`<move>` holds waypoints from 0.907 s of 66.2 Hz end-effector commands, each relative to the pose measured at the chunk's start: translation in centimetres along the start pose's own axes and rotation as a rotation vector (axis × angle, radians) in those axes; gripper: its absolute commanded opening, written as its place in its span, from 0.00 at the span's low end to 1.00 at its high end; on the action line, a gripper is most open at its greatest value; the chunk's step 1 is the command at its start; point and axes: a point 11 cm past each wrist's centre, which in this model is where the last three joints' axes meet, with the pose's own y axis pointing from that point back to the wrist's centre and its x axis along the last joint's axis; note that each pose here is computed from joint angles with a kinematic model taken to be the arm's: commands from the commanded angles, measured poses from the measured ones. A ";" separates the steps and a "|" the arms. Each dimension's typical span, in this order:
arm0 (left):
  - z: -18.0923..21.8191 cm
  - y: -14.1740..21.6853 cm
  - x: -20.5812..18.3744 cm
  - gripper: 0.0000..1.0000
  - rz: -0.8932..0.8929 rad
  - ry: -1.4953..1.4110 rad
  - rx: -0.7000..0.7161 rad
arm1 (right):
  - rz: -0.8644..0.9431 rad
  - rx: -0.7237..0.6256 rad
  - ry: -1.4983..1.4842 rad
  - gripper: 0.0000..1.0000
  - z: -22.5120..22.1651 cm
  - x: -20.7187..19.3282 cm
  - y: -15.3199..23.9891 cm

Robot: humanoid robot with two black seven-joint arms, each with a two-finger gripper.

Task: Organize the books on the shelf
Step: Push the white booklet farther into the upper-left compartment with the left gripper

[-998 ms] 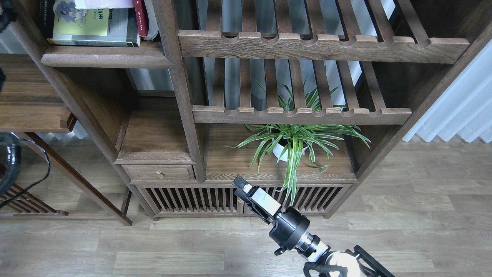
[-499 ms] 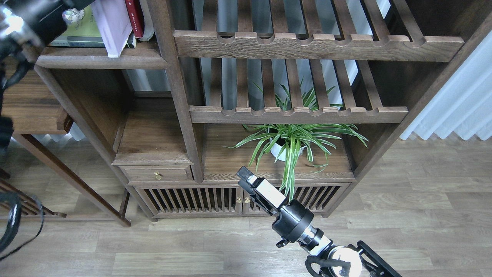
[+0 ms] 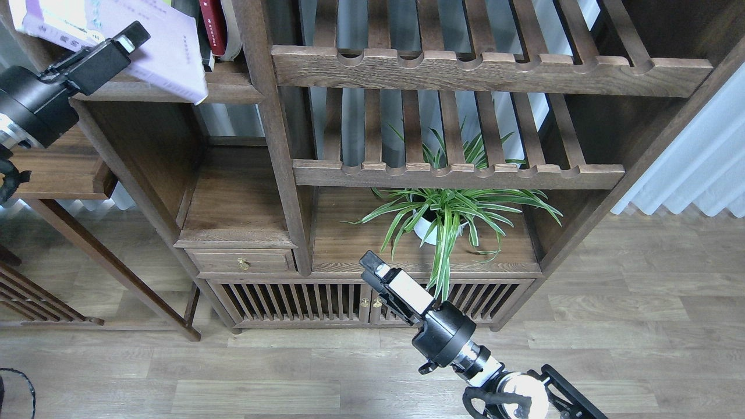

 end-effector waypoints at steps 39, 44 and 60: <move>9.4 -6.2 -3.9 0.05 -0.079 -0.099 -0.117 | 0.001 -0.001 -0.001 0.99 0.0 0.0 0.0; 10.5 -6.7 -4.7 0.05 -0.085 -0.140 -0.121 | 0.001 -0.001 -0.001 0.99 0.0 0.0 0.0; 11.6 -8.5 -5.1 0.05 -0.039 -0.231 -0.077 | 0.000 0.000 -0.001 0.99 0.0 0.0 0.0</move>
